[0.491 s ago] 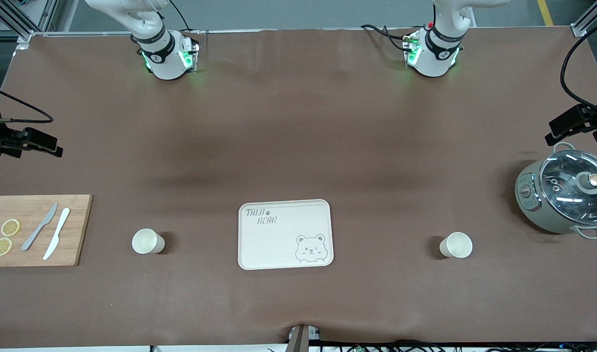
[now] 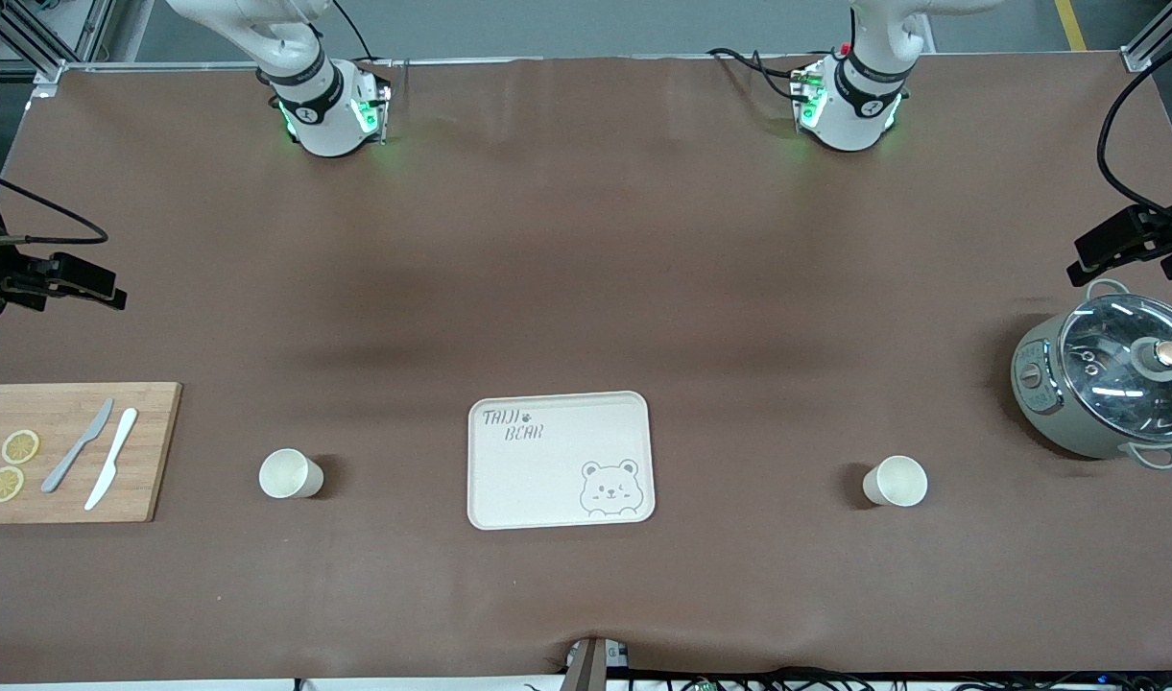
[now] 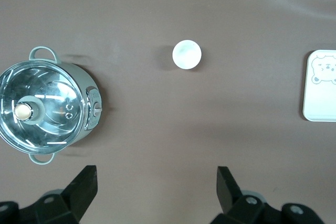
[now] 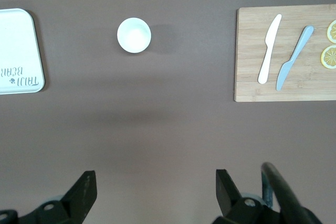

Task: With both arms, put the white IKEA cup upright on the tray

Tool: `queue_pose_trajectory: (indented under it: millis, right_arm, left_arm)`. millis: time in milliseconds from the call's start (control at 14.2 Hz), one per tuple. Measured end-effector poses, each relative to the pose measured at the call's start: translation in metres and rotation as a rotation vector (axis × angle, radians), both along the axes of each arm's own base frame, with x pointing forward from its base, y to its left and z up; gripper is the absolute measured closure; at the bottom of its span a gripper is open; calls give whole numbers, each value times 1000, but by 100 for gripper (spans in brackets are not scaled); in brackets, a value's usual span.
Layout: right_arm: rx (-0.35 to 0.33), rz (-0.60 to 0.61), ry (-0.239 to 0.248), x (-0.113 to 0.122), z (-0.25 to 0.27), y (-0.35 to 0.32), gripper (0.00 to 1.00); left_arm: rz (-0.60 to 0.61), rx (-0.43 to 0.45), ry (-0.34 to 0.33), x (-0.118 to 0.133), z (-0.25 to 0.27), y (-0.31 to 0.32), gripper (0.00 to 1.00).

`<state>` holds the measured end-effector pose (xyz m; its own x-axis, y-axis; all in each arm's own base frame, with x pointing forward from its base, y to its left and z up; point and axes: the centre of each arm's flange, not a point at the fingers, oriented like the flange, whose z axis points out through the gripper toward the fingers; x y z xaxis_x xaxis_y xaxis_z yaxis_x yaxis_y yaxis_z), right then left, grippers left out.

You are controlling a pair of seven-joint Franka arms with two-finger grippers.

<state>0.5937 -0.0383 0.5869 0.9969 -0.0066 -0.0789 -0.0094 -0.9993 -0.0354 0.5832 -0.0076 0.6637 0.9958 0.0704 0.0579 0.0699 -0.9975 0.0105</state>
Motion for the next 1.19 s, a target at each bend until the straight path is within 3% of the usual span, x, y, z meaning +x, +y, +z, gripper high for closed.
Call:
queue_pose_trajectory:
  millis: [211,632,912,1193]
  right_arm:
    - [-1,7,16,16,-26,4,0]
    - [-10,42,-53,66,-95,29,0]
    - [10,33,-85,88,-137,33,0]
    - [23,25,-87,106,-189,34,0]
  left_arm:
    - [-1,1,22,4,-12,-1,0]
    - [-1,3,80,14,-50,-2,0]
    - [4,5,57,33,-87,1,0]
    - [5,12,30,60,-128,1,0]
